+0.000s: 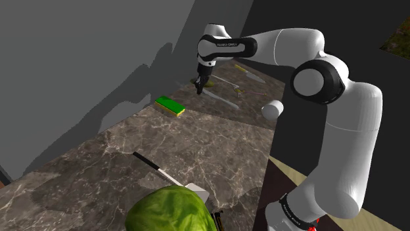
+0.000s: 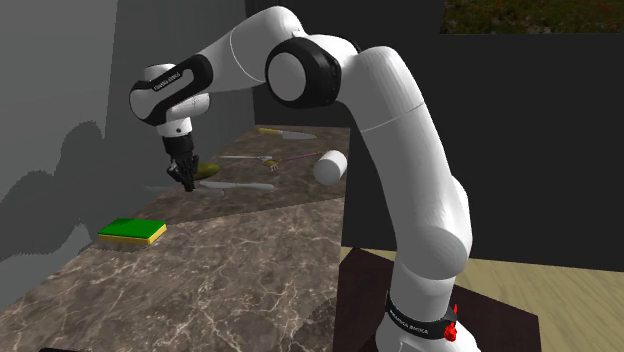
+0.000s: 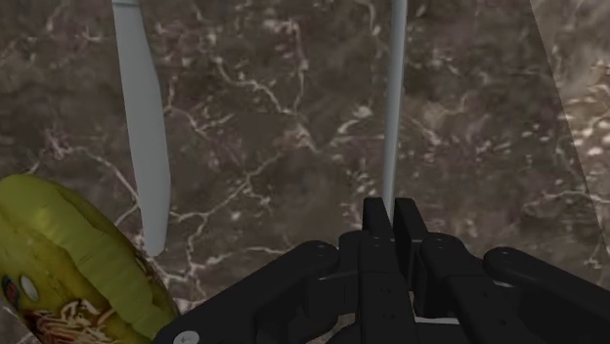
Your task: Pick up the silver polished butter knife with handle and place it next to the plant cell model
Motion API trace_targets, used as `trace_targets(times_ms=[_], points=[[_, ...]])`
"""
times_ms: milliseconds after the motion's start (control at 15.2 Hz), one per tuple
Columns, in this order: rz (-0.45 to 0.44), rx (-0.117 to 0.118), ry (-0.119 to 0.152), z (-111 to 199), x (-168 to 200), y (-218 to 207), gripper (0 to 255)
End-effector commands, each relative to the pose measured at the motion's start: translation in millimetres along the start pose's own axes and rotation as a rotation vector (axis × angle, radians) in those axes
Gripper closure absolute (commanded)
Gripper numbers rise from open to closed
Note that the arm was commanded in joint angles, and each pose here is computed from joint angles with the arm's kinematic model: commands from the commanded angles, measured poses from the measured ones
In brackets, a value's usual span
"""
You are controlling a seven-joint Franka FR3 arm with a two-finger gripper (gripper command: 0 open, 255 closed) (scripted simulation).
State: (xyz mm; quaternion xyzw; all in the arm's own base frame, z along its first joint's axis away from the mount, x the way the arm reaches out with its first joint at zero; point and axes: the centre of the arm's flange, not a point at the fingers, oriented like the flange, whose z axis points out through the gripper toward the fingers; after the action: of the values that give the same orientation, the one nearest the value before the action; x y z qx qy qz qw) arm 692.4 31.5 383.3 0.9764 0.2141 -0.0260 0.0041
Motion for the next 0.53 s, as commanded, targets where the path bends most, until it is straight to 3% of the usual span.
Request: trace_targets(times_ms=[0,462], points=[[0.0,0.0,0.0,9.4,0.6,-0.7,255],[0.0,0.0,0.0,14.1,0.9,-0.7,255]])
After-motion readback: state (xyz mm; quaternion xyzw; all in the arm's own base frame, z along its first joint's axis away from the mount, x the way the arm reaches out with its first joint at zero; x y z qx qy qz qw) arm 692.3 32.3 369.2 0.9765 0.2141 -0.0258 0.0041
